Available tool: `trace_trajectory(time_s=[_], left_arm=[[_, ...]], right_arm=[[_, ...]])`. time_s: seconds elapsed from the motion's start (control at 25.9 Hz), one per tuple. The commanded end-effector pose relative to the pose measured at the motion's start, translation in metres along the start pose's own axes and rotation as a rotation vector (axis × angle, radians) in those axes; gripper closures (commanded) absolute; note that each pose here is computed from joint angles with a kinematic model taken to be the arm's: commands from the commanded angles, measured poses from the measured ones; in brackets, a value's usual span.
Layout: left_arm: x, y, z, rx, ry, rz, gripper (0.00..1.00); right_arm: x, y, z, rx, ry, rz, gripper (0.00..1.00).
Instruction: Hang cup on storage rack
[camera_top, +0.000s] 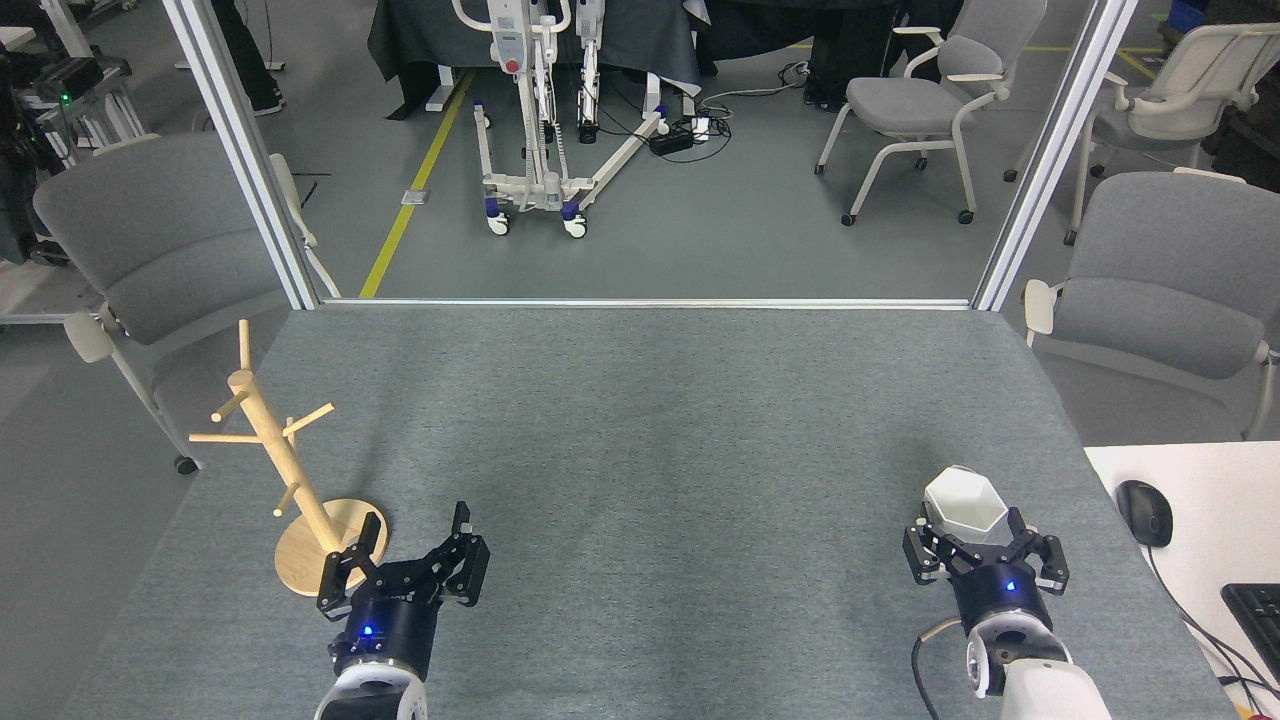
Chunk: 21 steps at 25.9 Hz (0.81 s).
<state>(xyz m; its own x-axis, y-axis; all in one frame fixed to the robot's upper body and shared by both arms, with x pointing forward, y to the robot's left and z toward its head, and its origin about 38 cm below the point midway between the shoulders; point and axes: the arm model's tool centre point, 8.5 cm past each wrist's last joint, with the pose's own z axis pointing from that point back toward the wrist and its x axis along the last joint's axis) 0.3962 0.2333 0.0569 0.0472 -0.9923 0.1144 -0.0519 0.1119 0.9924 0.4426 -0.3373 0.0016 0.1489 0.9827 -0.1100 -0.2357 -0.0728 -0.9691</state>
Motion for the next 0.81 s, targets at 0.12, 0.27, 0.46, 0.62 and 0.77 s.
trace_trajectory(time_s=[0.12,0.27,0.46,0.62,0.77], left_arm=[[0.000,0.000,-0.003,0.000,0.001,-0.001,0.01],[-0.001,0.000,-0.002,0.001,0.001,-0.002,0.01],[-0.001,0.000,-0.002,-0.001,0.000,-0.002,0.01],[-0.002,0.001,-0.002,0.001,0.000,-0.005,0.01],[-0.002,0.001,-0.002,0.001,0.000,-0.007,0.01]], right_arm=[[-0.004,-0.005,-0.003,-0.006,-0.001,0.015,0.01],[0.000,-0.004,-0.007,0.007,-0.011,0.025,0.01],[0.005,-0.007,-0.014,0.013,-0.022,0.034,0.01],[0.007,-0.005,-0.015,0.024,-0.024,0.034,0.01],[0.011,-0.005,-0.017,0.029,-0.031,0.037,0.01]])
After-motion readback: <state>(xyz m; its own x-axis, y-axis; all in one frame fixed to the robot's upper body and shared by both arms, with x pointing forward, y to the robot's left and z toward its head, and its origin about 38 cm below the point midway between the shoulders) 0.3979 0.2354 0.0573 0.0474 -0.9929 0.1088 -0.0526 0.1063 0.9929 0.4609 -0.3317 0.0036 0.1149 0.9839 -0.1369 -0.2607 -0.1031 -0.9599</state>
